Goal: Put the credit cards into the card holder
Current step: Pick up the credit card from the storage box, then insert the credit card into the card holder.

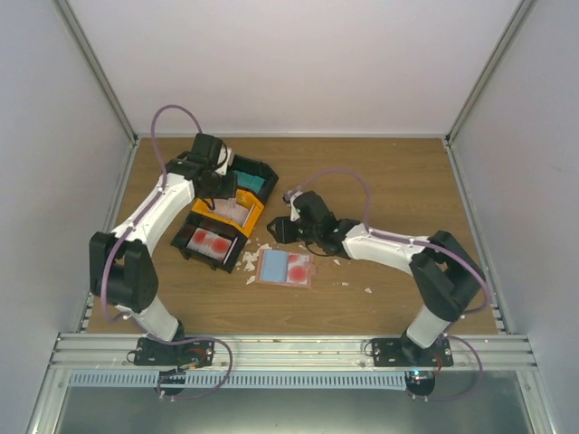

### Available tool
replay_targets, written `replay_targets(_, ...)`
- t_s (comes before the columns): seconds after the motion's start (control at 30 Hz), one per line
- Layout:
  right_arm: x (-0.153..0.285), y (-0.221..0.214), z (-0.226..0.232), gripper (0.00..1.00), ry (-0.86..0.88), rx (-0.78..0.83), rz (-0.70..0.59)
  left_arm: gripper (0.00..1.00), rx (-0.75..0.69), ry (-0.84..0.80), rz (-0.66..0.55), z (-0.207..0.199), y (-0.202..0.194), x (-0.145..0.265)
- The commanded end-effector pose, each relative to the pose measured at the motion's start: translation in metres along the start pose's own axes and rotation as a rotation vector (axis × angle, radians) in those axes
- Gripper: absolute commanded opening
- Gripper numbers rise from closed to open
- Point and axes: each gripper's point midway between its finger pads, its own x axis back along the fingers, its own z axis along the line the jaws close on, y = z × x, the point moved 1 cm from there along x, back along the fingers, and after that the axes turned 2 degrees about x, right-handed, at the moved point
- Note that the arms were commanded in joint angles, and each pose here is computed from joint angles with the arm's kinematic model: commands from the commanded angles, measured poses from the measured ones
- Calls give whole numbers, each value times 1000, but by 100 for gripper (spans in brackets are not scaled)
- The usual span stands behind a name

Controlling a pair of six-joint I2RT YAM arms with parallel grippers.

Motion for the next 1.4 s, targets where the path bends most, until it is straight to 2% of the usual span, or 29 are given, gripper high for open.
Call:
replay_targets(0.0,37,27,13,50,34,31,-97,0,1,-7,-210,-6,26,54)
replay_targets(0.07,57,36,21,52,70,41,-128,0,-5,-100,-247,-21,26,75)
replay_targets(0.2,112,53,47,55,220,122,-186,0,-31,-433,-267,-73,12,120)
replay_targets(0.37,177,71,59,69,305,89,-282,0,-37,-849,-207,-129,-19,167)
replay_targets(0.43,196,72,70,71,370,82,-308,0,-67,-993,-177,-150,-34,186)
replay_targets(0.5,210,73,80,71,421,62,-320,0,-103,-1094,-156,-166,-47,202)
replay_targets(0.57,217,75,81,65,430,28,-330,0,-136,-1163,-139,-180,-57,216)
replay_targets(0.77,213,62,68,49,377,-40,-284,0,-183,-1236,-128,-190,-77,234)
replay_targets(1.0,233,45,100,30,628,-1,-258,0,-180,-1260,-123,-191,-82,230)
replay_targets(1.3,241,42,112,14,727,6,-257,0,-169,-1279,-80,-193,-86,225)
replay_targets(1.37,240,43,113,8,738,8,-254,0,-165,-1271,-63,-193,-88,219)
